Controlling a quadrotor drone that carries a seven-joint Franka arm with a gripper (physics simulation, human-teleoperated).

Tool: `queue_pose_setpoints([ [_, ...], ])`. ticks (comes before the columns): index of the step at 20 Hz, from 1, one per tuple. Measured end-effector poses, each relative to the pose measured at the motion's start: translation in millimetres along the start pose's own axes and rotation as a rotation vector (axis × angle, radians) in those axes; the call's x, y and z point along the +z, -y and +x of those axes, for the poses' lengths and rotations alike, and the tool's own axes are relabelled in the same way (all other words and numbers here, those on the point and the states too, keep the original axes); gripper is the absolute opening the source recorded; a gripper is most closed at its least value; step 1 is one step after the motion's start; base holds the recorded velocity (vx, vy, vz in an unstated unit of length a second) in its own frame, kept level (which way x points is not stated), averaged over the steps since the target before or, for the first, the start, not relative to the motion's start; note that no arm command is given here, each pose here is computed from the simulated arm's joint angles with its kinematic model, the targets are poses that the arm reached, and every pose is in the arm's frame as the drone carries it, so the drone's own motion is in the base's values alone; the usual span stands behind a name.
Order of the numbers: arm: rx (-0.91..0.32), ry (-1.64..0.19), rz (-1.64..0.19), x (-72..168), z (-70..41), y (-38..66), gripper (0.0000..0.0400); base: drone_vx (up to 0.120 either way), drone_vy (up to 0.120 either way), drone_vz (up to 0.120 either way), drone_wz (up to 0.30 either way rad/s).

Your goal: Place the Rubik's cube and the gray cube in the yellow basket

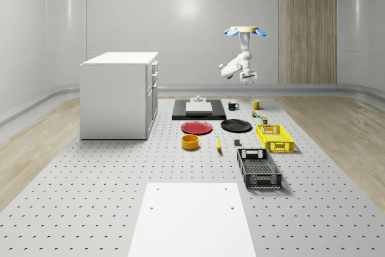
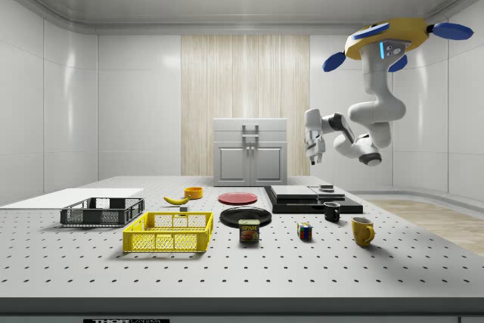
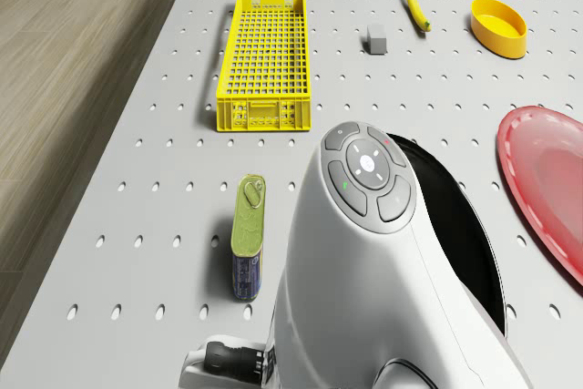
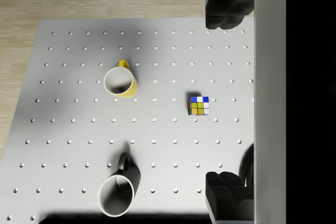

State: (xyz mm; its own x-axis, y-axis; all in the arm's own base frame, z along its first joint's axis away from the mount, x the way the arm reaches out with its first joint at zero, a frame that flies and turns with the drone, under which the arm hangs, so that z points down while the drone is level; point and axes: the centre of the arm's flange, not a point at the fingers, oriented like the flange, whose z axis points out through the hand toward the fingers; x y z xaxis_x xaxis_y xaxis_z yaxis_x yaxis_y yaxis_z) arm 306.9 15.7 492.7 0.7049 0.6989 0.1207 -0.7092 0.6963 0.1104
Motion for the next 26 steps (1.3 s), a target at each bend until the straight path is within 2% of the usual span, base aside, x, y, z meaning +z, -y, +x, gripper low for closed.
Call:
queue_pose_setpoints([
  [6,-0.003,-0.078,-0.074,0.2,-7.6,7.5,0.0400,0.120,0.120,0.000,0.000],
  [9,-0.003,-0.095,-0.090,0.3,-9.2,9.1,0.0400,0.093,0.027,-0.053,0.000],
  [26,-0.003,-0.118,-0.110,0.6,-11.3,11.1,0.0400,0.000,0.000,-0.120,0.000],
])
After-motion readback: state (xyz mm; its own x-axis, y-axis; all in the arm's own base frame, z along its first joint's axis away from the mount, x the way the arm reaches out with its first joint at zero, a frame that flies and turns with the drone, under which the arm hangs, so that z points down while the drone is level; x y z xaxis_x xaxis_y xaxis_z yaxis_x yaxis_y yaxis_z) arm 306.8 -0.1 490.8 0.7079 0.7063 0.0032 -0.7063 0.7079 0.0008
